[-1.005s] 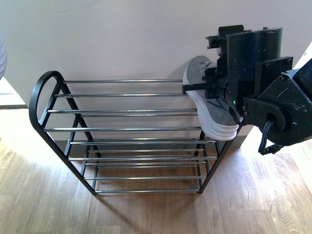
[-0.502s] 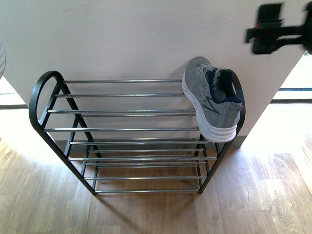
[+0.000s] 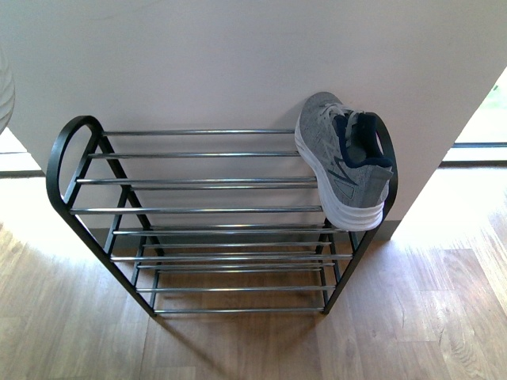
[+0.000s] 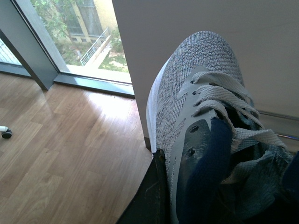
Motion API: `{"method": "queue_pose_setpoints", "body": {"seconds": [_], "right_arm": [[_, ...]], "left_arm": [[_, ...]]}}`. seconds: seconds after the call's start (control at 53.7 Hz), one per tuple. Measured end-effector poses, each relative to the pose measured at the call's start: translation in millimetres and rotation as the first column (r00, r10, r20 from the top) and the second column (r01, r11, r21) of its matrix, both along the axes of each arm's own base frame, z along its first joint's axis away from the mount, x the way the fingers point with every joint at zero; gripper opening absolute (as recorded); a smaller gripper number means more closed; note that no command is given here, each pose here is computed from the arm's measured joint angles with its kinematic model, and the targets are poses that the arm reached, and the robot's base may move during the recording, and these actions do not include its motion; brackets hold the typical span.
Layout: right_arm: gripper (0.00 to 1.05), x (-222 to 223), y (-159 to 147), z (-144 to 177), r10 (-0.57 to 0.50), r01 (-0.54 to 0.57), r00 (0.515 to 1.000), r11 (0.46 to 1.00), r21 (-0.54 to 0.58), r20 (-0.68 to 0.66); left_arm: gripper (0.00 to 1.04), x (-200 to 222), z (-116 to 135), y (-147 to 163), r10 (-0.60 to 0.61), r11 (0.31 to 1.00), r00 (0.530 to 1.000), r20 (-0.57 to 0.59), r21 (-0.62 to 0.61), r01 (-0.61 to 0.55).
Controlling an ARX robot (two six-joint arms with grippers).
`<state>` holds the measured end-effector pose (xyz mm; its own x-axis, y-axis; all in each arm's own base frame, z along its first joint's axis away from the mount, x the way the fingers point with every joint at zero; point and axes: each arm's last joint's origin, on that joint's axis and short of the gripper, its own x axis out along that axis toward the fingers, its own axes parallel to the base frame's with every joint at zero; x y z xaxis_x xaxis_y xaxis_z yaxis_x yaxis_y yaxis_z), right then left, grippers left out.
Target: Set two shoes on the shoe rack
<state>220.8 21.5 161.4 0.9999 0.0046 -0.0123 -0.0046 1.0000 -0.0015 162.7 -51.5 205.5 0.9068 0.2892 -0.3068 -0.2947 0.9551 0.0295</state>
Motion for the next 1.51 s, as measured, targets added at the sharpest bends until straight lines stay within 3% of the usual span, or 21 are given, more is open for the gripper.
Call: {"method": "queue_pose_setpoints", "body": {"seconds": [0.54, 1.507], "right_arm": [[0.01, -58.5, -21.0, 0.1, -0.003, 0.003, 1.000, 1.000, 0.001, -0.005], [0.01, -97.0, -21.1, 10.6, -0.003, 0.003, 1.000, 1.000, 0.001, 0.028]], "left_arm": [[0.02, 0.0, 0.0, 0.0, 0.001, 1.000, 1.000, 0.000, 0.000, -0.001], [0.02, 0.0, 0.0, 0.0, 0.001, 1.000, 1.000, 0.000, 0.000, -0.001]]}}
